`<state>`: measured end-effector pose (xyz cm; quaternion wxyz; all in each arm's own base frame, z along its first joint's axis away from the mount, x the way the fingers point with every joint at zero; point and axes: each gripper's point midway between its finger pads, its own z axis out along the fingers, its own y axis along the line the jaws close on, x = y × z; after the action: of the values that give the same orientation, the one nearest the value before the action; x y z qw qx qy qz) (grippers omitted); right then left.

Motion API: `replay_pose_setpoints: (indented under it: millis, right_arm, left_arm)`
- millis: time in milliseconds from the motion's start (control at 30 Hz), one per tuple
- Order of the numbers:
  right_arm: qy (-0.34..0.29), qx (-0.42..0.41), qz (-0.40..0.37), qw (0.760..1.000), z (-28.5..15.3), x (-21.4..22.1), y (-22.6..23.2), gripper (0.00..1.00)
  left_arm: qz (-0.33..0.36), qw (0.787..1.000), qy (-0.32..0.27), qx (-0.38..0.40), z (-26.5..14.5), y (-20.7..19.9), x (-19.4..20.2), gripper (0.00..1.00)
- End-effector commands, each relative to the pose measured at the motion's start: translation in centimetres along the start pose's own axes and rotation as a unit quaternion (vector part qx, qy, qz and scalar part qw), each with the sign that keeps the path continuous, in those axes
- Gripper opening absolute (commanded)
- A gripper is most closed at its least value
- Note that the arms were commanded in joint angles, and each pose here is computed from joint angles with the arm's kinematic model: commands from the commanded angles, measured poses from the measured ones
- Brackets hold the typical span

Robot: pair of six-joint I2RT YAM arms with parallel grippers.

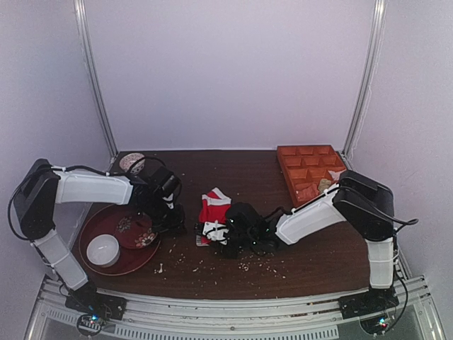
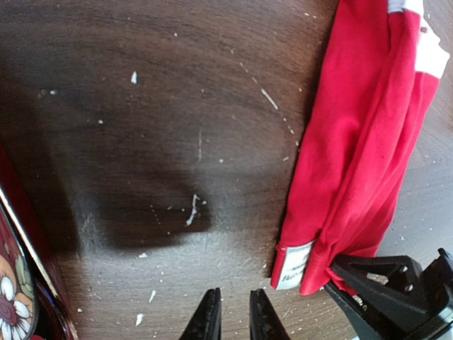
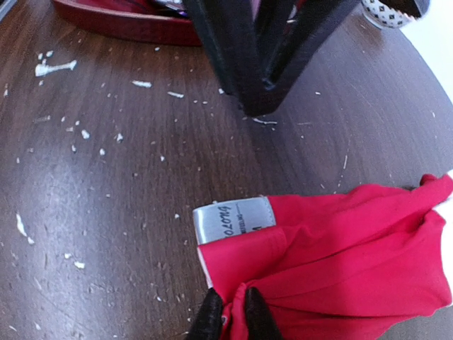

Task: Roll the underwear
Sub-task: Roll the underwear at the center of the board.

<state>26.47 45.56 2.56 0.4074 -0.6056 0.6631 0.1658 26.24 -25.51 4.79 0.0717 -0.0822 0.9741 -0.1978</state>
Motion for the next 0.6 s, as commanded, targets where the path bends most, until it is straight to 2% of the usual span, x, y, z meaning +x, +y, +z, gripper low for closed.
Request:
replay_pose_setpoints:
  millis: [0,67,300,567]
  right_arm:
    - [0.054,-0.024,0.032,0.998,0.2,2.7,0.9,0.04]
    - [0.055,-0.03,0.042,0.997,0.1,2.4,1.0,0.0]
    - [0.057,-0.066,0.103,0.991,-0.7,0.0,1.0,0.0]
    - [0.036,-0.158,0.222,0.961,-2.7,-3.8,0.5,0.0]
  left_arm:
    - [0.005,1.0,-0.011,0.019,-0.8,-0.6,-0.5,0.16]
    - [0.005,1.0,-0.012,0.019,-0.9,-0.6,-0.6,0.16]
    - [0.006,0.999,-0.021,0.028,-2.0,-0.9,-0.9,0.16]
    - [0.01,0.999,-0.032,0.041,-3.3,-1.3,-1.1,0.16]
